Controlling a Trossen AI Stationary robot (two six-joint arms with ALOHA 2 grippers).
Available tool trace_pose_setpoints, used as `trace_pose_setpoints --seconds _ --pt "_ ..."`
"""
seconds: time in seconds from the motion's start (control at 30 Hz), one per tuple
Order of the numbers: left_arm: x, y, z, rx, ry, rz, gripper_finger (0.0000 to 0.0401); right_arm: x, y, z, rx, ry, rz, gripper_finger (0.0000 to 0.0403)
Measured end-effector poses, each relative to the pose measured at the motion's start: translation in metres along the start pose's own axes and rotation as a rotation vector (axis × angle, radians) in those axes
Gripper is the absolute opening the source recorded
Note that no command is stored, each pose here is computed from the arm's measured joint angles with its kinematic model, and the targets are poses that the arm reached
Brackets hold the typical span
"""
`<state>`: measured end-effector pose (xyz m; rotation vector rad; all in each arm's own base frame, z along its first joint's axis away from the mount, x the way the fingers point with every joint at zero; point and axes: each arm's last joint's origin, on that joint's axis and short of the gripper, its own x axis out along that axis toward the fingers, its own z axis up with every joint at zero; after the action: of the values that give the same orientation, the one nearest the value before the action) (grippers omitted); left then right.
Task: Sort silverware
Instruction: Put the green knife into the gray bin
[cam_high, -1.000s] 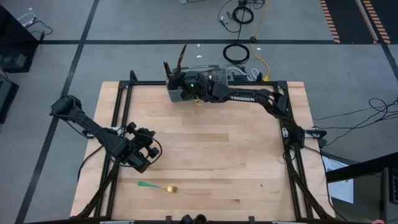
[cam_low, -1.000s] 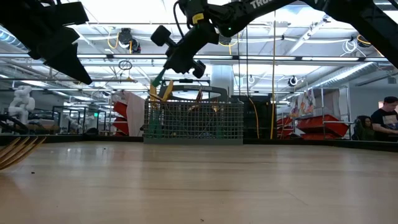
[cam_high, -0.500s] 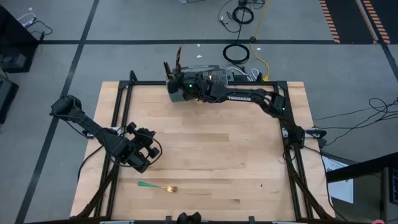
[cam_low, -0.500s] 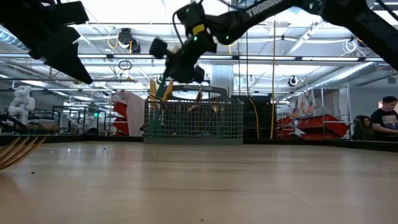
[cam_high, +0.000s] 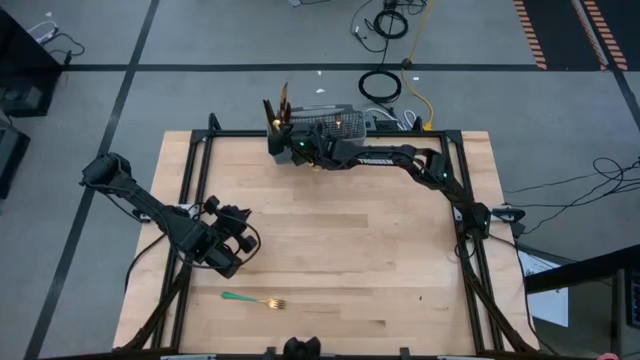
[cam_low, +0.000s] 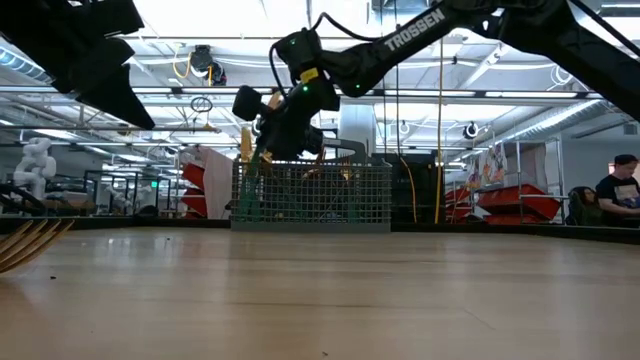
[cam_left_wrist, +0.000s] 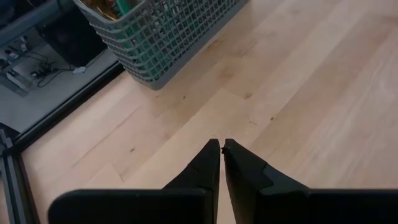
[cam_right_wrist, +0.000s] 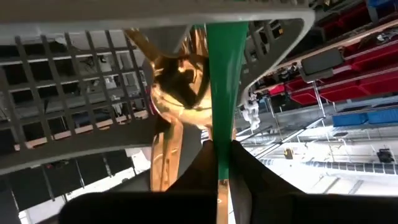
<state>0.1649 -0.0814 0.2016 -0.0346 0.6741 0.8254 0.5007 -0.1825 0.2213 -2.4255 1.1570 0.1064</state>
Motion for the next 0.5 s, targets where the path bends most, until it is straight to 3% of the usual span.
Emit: trace_pose_setpoints --seconds 0.1,0.23,0.5 --pt "0.0 0.0 0.0001 0.001 -0.003 0.001 0.0032 -0.0003 0.0019 0.0029 -0.005 -0.032 0.019 0.0" --pt "0.0 0.0001 0.0002 0.002 -0.006 0.002 0.0032 -0.0005 0.0036 0.0057 0.085 -0.056 0.038 0.0009" --pt "0.0 0.0002 0.0001 0.003 -0.006 0.003 0.0032 -0.0005 0.0031 0.0048 0.166 -0.049 0.034 0.0086"
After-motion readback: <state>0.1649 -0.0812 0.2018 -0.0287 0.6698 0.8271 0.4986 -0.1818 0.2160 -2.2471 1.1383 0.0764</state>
